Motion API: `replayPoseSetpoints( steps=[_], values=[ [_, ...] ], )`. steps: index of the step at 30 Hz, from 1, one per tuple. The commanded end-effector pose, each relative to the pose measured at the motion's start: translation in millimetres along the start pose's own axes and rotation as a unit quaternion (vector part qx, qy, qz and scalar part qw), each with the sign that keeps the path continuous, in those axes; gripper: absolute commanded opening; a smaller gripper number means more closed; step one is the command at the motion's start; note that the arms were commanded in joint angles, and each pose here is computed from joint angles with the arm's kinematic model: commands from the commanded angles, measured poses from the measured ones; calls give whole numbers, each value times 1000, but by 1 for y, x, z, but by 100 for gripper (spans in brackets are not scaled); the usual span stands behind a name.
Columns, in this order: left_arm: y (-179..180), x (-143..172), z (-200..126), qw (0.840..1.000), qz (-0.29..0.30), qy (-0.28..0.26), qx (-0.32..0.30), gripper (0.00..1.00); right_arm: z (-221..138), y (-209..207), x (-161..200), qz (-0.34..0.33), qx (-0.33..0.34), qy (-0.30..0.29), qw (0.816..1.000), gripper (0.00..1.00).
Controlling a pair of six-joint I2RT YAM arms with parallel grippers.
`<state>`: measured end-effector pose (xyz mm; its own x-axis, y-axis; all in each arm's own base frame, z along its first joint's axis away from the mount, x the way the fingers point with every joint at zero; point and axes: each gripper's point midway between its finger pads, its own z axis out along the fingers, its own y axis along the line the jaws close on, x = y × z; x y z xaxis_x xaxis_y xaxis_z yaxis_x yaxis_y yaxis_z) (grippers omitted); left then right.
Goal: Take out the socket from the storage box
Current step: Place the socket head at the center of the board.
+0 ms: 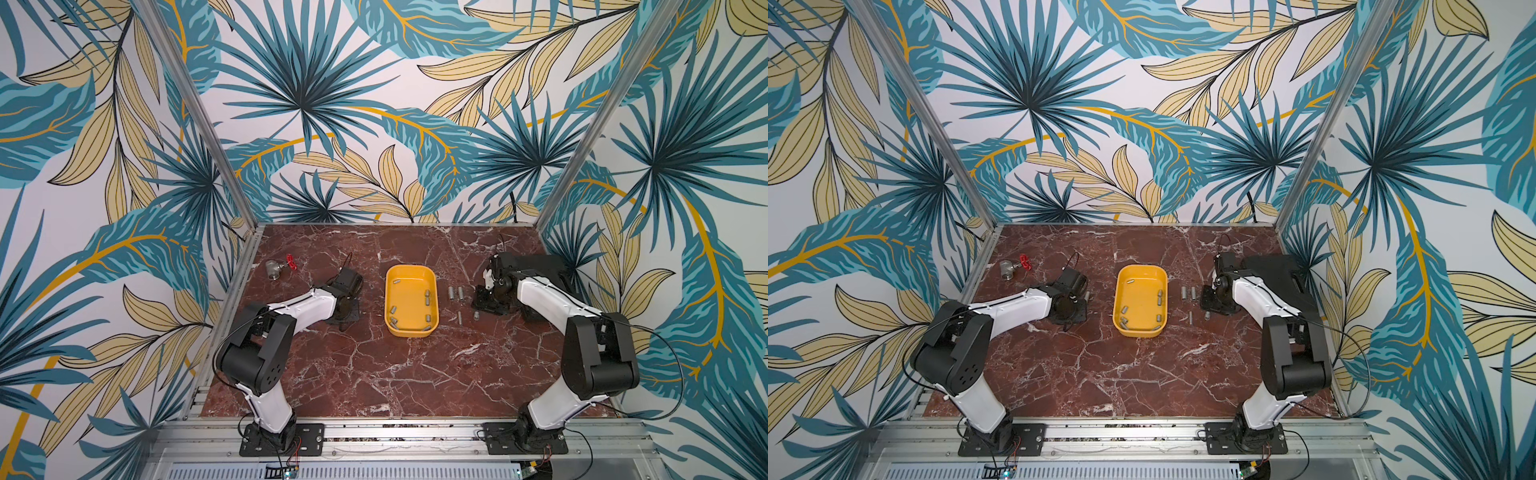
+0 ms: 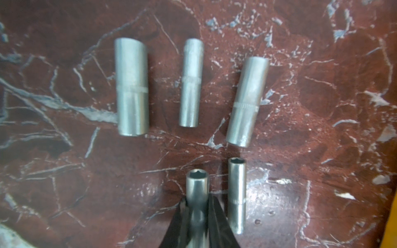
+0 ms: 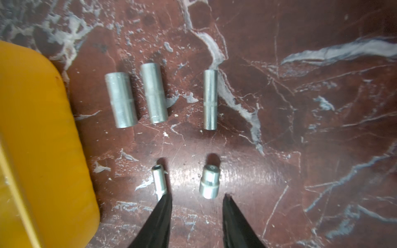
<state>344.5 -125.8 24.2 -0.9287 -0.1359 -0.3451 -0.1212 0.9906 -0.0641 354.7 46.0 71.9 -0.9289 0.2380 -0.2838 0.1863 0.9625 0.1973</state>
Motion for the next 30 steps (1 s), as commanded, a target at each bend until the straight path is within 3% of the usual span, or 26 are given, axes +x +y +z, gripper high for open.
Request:
replayPoseSetpoints(
  steps=[1,12,19,24,30],
  values=[
    [7,7,10,1000,3,13,-8,19,-15,1,1,-8,1,-3,1000,41],
    [6,-4,-12,1000,0,-14,0,35,-49,24,-11,-27,-14,-41,999,41],
    [6,-19,-45,999,-5,-52,9,41,-61,77,-11,-76,-37,-62,995,41],
    [10,-26,-70,996,-12,-83,14,42,-44,134,-1,-109,-76,-39,990,41],
    [14,-17,-77,995,-27,-96,29,43,-13,183,11,-133,-91,-17,987,41]
  ],
)
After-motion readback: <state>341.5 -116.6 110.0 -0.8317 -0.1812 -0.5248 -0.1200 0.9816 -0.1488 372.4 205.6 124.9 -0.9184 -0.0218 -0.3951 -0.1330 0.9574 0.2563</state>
